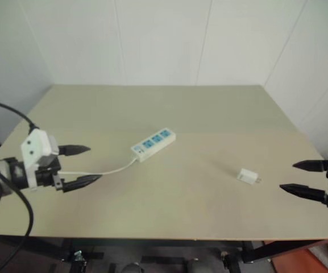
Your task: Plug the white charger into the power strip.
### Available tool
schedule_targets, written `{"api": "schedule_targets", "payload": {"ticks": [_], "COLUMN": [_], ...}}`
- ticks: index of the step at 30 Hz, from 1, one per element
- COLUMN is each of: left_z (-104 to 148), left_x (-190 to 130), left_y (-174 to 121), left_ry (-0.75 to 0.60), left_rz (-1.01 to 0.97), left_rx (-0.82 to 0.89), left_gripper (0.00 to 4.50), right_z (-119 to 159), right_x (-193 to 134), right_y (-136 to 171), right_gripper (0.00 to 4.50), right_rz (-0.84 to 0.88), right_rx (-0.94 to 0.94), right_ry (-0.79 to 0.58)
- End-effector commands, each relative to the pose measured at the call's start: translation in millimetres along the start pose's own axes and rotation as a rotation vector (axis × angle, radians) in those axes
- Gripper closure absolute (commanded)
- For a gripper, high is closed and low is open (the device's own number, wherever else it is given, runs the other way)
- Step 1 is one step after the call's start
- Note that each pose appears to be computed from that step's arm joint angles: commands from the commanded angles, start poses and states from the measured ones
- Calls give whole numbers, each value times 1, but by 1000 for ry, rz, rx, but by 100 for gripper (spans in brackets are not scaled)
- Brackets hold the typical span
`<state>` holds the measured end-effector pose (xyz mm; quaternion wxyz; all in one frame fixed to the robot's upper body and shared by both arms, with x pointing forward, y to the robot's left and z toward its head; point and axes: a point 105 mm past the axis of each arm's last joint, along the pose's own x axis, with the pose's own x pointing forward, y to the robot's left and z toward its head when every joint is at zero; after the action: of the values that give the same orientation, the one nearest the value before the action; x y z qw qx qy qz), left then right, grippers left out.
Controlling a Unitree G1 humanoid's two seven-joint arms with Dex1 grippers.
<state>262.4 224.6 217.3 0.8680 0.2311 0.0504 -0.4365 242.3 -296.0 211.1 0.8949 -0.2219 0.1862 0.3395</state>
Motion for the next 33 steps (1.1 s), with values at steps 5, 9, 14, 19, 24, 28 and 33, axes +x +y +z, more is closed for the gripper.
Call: {"api": "schedule_targets", "payload": {"ticks": [5,9,14,19,24,28,33], "left_z": [-3,-9,-22,-42,-57,-59,-60], "left_x": [37,69,107,142,168,183,194], "left_y": [47,57,64,63,61,62,61], "left_ry": [-33,-93,-131,-106,-88,-81,-66], "left_rz": [165,152,148,115,128,153,164], "left_rx": [90,41,-24,-62,-96,-122,-133], "left_gripper": [2,2,2,2,2,2,2], "right_z": [29,34,37,43,47,48,50], "right_x": [15,21,20,18,13,11,9], "right_y": [6,10,10,12,17,20,23], "right_gripper": [0,0,0,0,0,0,0], "right_rz": [30,45,42,41,47,49,48], "right_rx": [-65,-69,-68,-65,-63,-63,-62], "right_ry": [-99,-117,-124,-146,-165,-171,-184]}}
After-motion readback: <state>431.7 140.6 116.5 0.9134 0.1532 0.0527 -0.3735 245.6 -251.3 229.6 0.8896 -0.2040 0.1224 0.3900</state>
